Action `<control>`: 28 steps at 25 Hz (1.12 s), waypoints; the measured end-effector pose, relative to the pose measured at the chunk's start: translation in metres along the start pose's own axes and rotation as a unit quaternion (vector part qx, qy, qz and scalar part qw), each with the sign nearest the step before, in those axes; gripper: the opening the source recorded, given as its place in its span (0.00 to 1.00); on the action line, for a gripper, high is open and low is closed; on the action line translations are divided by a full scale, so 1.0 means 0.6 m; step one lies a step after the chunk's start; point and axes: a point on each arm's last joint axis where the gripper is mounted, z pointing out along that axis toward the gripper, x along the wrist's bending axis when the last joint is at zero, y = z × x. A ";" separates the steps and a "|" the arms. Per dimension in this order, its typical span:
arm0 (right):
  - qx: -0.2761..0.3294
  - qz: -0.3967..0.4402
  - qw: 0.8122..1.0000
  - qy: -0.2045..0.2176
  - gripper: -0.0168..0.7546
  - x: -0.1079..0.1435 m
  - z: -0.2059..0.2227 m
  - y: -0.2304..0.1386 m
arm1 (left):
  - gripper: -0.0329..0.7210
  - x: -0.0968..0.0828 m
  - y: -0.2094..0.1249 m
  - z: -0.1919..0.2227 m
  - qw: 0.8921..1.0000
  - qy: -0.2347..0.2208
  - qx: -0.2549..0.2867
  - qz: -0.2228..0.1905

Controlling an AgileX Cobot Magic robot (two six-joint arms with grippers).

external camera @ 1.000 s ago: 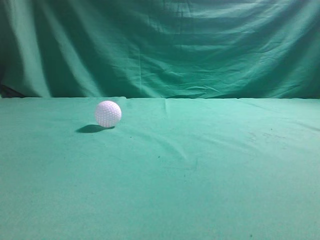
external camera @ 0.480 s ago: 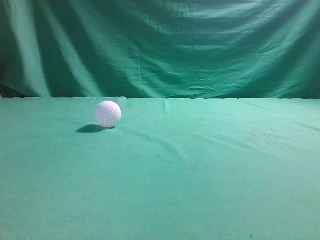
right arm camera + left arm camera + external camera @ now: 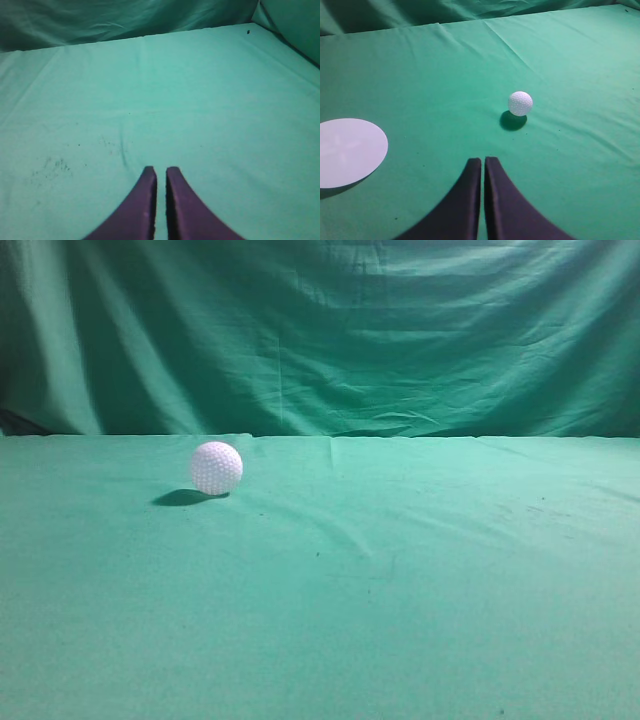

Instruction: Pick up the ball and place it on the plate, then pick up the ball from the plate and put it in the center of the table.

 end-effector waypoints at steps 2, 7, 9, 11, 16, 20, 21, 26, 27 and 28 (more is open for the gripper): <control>0.001 0.000 1.000 0.000 0.09 0.000 0.000 0.000 | 0.04 0.000 0.000 0.000 1.000 0.000 0.000 0.000; 0.001 0.001 1.000 0.000 0.09 0.000 0.000 0.000 | 0.04 0.000 0.000 0.000 1.000 0.000 0.000 0.000; 0.001 0.001 1.000 0.000 0.09 0.000 0.000 0.000 | 0.04 0.000 0.000 0.000 1.000 0.000 0.000 0.000; 0.001 0.001 1.000 0.000 0.09 0.000 0.000 0.000 | 0.04 0.000 0.000 0.000 1.000 0.000 0.000 0.000; 0.001 0.001 1.000 0.000 0.09 0.000 0.000 0.000 | 0.04 -0.001 0.001 -0.003 1.000 0.000 -0.007 0.002; 0.001 0.001 1.000 0.000 0.09 0.000 0.000 0.000 | 0.04 -0.003 0.004 -0.018 0.999 0.005 -0.044 0.020; 0.001 0.001 1.000 0.000 0.09 0.000 0.000 0.000 | 0.04 -0.004 0.005 -0.022 0.998 0.007 -0.055 0.026; 0.001 0.001 1.000 0.000 0.09 0.000 0.000 0.000 | 0.04 -0.006 -0.008 -0.032 0.996 0.012 -0.083 0.042; 0.001 0.001 1.000 0.000 0.09 0.000 0.000 0.000 | 0.04 -0.005 -0.015 -0.029 0.996 0.012 -0.076 0.042; 0.001 0.001 1.000 0.000 0.09 0.000 0.000 0.000 | 0.04 -0.004 -0.023 -0.026 0.997 0.012 -0.069 0.041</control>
